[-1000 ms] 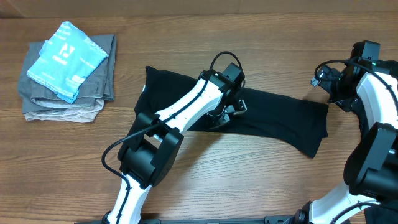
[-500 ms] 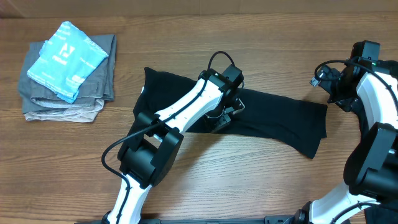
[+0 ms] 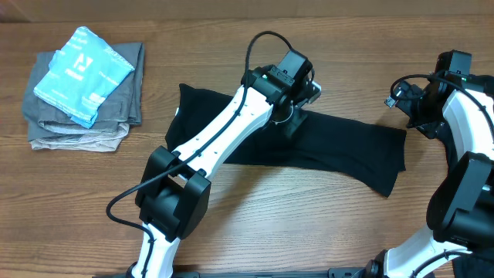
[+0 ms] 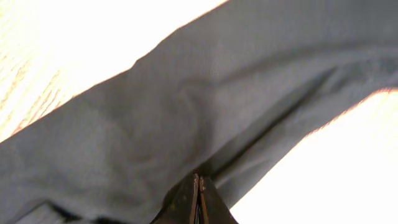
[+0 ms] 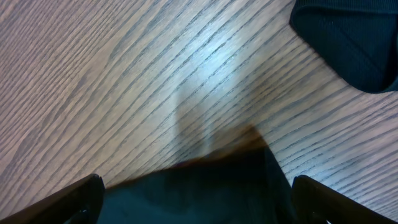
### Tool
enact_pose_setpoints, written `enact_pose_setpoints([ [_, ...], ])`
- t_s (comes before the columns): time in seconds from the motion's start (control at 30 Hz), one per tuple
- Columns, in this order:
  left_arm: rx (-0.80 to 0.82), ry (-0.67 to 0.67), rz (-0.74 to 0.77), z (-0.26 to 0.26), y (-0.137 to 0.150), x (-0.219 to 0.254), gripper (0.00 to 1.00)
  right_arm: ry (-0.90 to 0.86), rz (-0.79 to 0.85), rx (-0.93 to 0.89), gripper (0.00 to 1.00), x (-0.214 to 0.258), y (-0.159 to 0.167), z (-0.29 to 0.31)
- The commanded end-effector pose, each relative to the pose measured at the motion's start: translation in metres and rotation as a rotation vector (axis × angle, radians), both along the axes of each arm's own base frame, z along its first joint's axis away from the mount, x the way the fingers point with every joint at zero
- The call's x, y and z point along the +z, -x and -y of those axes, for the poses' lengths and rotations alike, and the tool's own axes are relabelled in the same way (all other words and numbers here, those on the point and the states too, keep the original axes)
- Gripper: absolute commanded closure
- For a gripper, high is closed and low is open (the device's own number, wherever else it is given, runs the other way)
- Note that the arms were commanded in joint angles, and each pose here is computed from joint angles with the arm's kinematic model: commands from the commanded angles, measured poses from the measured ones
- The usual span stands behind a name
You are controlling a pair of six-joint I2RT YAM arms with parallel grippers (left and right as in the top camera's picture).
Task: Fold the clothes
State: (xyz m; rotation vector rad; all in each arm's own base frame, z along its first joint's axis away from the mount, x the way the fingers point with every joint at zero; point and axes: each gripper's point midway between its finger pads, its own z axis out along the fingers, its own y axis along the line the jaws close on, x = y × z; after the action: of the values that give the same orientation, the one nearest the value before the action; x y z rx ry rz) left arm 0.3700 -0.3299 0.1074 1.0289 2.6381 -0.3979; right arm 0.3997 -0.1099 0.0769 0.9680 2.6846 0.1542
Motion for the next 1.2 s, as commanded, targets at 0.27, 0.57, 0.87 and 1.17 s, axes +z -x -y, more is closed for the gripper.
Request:
enact_pose_setpoints([
  [0.27,0.138,-0.022,-0.176,0.028,0.035,-0.060,0.96,0.009,0.041,0.003,0.00,0.014,-0.006,0.002],
  [0.57,0.127,-0.064,-0.210,0.037,0.051,-0.084,0.96,0.008,0.041,0.003,0.00,0.014,-0.006,0.002],
  [0.87,0.125,-0.083,-0.233,0.038,0.056,-0.098,0.96,0.009,0.041,0.003,0.00,0.014,-0.006,0.002],
  [1.17,0.162,-0.033,-0.314,0.051,0.070,-0.096,0.96,0.009,0.041,0.003,0.00,0.014,-0.006,0.002],
])
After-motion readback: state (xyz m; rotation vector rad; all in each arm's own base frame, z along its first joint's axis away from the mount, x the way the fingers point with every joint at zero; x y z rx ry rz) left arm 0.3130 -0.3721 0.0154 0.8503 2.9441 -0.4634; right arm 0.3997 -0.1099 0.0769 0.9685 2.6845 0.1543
